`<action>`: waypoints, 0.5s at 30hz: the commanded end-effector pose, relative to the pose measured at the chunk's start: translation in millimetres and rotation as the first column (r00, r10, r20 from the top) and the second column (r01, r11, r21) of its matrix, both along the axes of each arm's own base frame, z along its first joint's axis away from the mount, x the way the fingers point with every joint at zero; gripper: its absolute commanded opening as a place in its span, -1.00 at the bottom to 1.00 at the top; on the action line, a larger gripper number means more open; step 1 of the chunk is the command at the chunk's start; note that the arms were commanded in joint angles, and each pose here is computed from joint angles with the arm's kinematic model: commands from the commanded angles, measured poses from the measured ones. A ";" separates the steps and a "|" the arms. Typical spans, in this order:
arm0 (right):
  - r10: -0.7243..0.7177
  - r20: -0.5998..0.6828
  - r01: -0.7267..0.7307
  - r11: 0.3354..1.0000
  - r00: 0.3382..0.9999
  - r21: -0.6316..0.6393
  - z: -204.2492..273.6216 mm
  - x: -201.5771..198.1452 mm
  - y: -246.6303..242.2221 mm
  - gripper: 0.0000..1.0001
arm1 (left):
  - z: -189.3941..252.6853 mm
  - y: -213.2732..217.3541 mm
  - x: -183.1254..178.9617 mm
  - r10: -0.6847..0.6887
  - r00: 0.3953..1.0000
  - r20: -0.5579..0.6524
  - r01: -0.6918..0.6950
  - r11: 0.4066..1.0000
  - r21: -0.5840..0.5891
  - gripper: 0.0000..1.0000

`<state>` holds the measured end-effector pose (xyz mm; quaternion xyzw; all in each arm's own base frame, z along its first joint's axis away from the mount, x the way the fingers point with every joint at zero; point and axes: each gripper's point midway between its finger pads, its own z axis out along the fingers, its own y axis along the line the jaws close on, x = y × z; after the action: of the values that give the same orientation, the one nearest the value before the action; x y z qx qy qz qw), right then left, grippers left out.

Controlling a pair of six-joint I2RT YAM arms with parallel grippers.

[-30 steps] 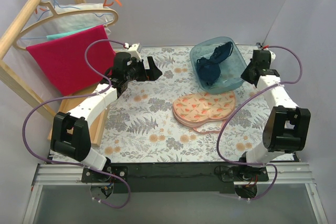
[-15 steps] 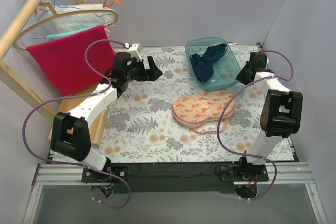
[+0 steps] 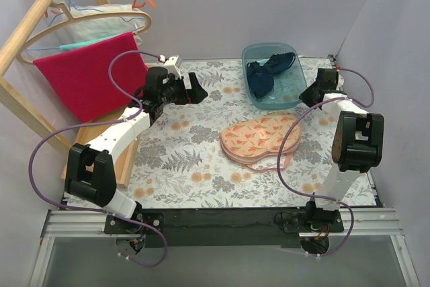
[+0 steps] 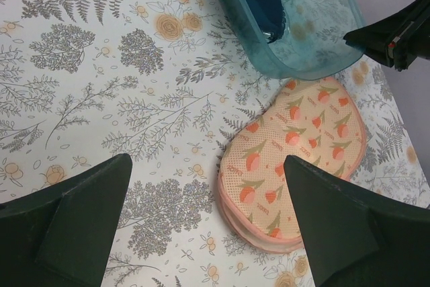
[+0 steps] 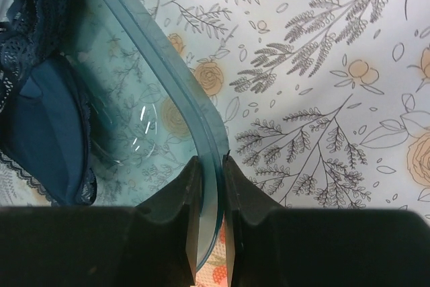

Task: Place the bra in the laundry bag and zip it closed
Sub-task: Place the bin at the center of the board.

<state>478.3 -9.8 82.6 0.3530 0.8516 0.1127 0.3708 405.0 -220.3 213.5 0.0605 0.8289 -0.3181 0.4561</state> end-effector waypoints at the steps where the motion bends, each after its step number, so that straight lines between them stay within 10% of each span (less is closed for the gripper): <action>1: -0.062 0.073 0.060 0.998 0.995 0.032 13.8 4.1 3.1 -0.97 | 12.0 3.9 -0.2 0.004 1.000 0.031 -0.004 1.000 0.005 0.96; 4: -0.021 0.060 0.020 0.999 0.998 0.026 8.0 1.1 10.0 -0.71 | 10.0 3.9 0.4 0.005 1.000 0.027 -0.005 1.000 0.007 0.96; 11: 0.020 0.078 -0.016 0.998 0.997 -0.058 20.9 -20.8 4.7 0.61 | 7.9 0.9 0.6 -0.010 1.000 0.018 0.010 1.000 0.002 0.96; 15: -0.014 0.120 0.036 0.982 0.993 -0.185 49.6 -51.1 -17.1 0.71 | 8.0 0.2 0.0 -0.016 1.000 0.018 0.016 1.000 0.001 0.97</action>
<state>438.7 -2.6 79.2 0.3374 0.8562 0.0981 0.3788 404.9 -220.3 212.6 0.0621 0.8294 -0.3176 0.4553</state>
